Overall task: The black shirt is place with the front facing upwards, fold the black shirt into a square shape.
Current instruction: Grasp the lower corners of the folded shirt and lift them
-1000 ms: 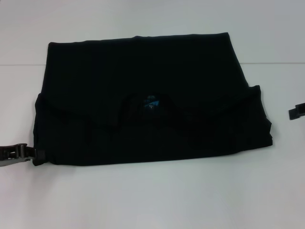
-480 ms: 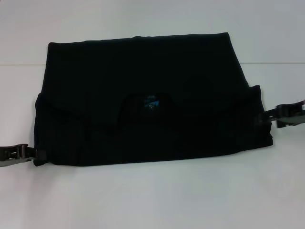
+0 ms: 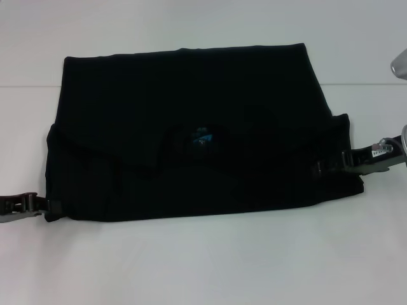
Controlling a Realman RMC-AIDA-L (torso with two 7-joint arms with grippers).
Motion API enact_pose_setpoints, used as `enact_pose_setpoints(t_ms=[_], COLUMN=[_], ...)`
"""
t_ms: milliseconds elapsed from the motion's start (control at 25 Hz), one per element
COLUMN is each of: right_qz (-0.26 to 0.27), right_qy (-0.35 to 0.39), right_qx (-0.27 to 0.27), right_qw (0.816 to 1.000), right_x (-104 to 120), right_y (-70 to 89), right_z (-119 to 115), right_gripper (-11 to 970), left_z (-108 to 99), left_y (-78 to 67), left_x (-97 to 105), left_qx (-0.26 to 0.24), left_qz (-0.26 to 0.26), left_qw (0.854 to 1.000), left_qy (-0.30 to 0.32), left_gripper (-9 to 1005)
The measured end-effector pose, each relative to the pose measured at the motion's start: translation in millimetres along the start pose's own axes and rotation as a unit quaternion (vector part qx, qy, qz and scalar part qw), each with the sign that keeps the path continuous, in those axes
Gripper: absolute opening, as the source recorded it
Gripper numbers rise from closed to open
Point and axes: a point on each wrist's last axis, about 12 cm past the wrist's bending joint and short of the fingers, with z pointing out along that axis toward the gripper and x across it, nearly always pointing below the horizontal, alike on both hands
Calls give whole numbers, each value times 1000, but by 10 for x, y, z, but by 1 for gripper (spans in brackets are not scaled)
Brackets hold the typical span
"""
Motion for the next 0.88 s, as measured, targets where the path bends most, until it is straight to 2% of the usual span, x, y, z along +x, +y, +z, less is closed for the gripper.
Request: enact_pose_setpoints(t_ms=[200,640,880], right_qz=[8,14,14], right_qy=[-3,-3,-3], right_qx=[-1,-2,-11], right_qw=[1000,1000,1000], right_x=[29,68,64], right_y=[-35,-73,-86], right_z=[-17,-25,-65], right_gripper=[826,363,187], left_z=[0,0,-7], left_y=[-14,-19,-30], left_x=[-1,-9,-2], left_qx=[6,8,14], left_qz=[7,4,1], left_qw=[1000,1000,1000], left_qy=[1,-2,1], left_gripper=[58,65,69])
